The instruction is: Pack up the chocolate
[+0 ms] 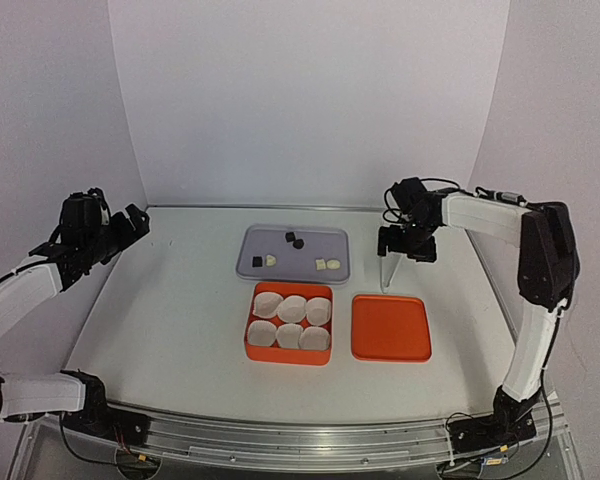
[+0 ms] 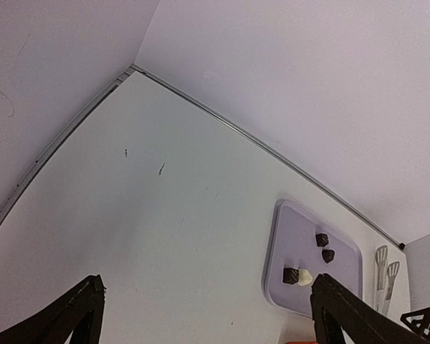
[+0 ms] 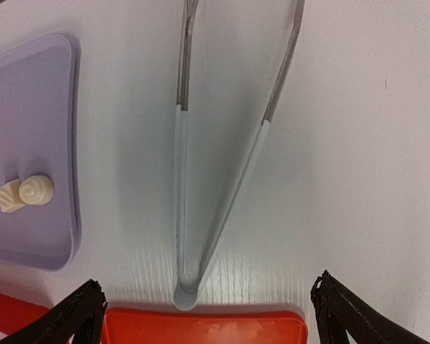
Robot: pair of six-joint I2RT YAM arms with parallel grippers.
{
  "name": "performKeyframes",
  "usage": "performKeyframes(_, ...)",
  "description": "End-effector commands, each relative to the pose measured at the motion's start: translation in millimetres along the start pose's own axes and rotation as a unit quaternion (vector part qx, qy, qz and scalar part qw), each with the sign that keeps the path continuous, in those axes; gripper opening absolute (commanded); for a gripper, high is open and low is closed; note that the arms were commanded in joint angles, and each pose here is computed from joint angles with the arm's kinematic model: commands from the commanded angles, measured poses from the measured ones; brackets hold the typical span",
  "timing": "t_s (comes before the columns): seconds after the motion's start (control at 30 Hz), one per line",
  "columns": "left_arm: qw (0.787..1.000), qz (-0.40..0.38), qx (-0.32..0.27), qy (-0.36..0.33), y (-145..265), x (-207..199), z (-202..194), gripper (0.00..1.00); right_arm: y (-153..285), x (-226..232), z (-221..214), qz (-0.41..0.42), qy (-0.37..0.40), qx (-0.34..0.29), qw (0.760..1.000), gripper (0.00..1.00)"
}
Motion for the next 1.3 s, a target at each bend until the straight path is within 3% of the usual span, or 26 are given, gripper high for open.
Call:
performKeyframes(0.0, 1.000, -0.005, -0.001, -0.013, -2.4, -0.7, -0.2, 1.00, -27.2, 11.1, 21.2, -0.056, 0.035, -0.024, 0.998, 0.98)
performKeyframes(0.5, 1.000, -0.013, 0.008, -0.016, -7.7, -0.3, -6.1, 1.00, -97.4, 13.7, 29.1, -0.132, 0.017, -0.024, 0.991, 0.97)
performKeyframes(1.1, 1.000, -0.012, 0.022, -0.010, -13.8, 1.2, -11.0, 1.00, -131.0, -2.4, 0.6, -0.126, -0.118, 0.028, 0.985, 0.90)
performKeyframes(1.27, 1.000, -0.009, 0.022, -0.008, -12.4, 1.9, -11.1, 1.00, -141.5, -2.0, -6.2, -0.115, -0.107, 0.052, 0.986, 0.86)
Point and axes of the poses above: each gripper's point midway between its finger pads, its own y axis back along the fingers, its own x axis along the line the jaws close on, z = x × y, the point moved 7 cm from there along y, back along the fingers, and after that the axes turned 1 degree about y, right-handed, at the moved point
